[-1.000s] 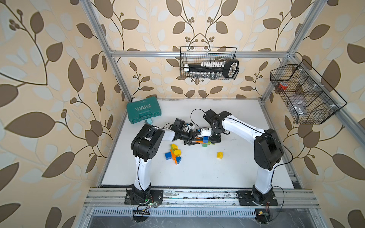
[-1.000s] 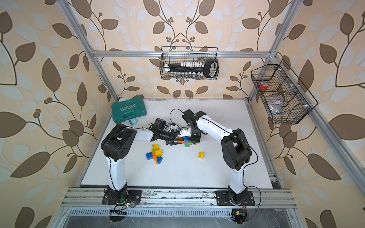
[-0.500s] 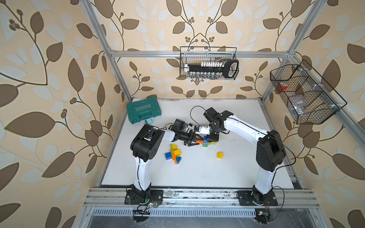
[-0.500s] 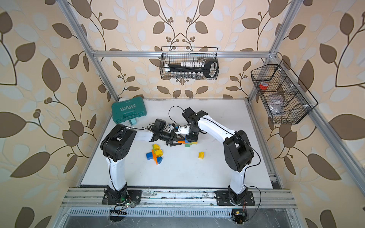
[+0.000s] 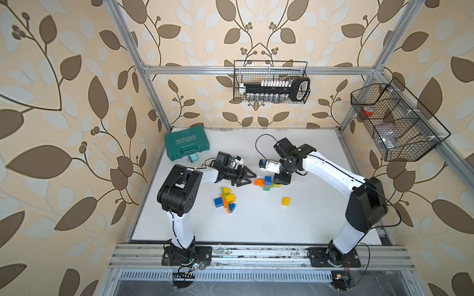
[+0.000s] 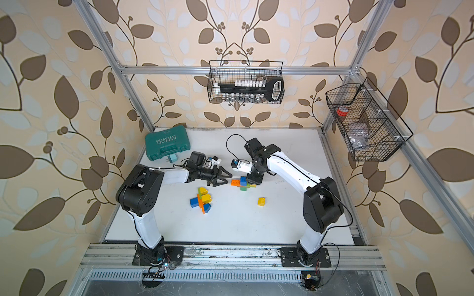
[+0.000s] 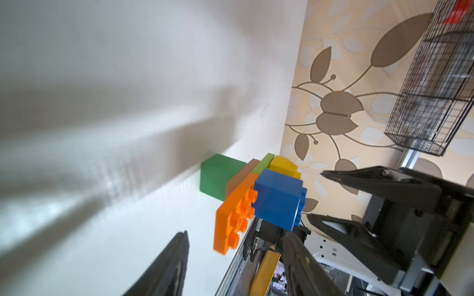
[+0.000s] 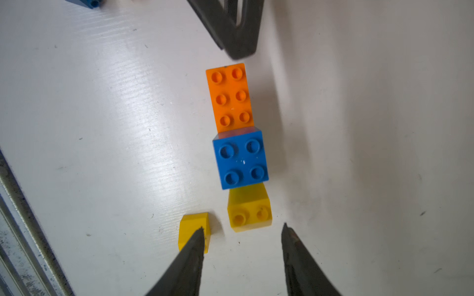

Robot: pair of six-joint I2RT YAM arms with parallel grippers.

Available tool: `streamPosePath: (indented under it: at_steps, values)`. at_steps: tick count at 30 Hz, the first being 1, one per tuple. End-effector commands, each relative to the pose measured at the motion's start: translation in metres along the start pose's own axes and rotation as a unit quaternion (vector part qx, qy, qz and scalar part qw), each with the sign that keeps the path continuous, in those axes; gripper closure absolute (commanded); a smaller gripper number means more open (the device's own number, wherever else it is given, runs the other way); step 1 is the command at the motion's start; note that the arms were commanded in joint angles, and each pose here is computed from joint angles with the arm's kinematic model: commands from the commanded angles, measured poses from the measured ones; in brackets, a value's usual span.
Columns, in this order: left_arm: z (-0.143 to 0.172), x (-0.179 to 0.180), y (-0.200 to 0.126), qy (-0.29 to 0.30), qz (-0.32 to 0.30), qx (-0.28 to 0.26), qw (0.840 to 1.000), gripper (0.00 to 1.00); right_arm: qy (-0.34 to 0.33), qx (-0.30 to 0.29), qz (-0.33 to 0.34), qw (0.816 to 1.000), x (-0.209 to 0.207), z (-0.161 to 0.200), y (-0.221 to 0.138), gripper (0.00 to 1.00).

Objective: Assemble a fork with lego
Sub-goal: Assemble the lego brick with the lego brick, then pick up the lego brick from the center of the board.

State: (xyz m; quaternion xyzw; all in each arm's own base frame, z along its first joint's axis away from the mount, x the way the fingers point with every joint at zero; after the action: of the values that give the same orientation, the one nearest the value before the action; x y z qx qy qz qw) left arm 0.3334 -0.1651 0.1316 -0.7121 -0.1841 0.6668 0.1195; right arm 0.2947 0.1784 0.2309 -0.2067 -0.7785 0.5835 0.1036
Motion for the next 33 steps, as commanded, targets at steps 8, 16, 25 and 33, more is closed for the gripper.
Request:
streamPosePath:
  at_steps: [8, 16, 25, 33]
  values:
    - [0.026, -0.064, -0.055, 0.180, -0.058, -0.030, 0.981, 0.30, 0.239, -0.114, 0.075, 0.961, -0.012, 0.041, -0.047, 0.00]
    - [0.068, -0.105, -0.033, 0.335, -0.098, 0.048, 0.936, 0.24, 0.409, -0.225, 0.108, 0.878, -0.003, 0.072, -0.084, 0.00]
    - [0.103, -0.129, 0.022, 0.470, -0.121, 0.110, 0.867, 0.28, 0.556, -0.265, 0.019, 0.787, -0.011, 0.125, -0.084, 0.00]
    - [0.116, -0.129, 0.103, 0.553, -0.162, 0.179, 0.798, 0.30, 0.622, -0.252, -0.005, 0.741, -0.013, 0.146, -0.078, 0.01]
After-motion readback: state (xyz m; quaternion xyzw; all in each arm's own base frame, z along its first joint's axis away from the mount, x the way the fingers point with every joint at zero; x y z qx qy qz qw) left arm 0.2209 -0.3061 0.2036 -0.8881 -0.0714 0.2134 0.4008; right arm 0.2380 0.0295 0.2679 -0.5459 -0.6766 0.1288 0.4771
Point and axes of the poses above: each gripper's point midway between its finger pads, its own y axis out along the fingers, its own x axis along the line the jaws close on, z = x × y, the point moved 10 cm from there along -y, back along the fingers, and after that the axes turned 5 degrees about y, right-handed, at the moved point
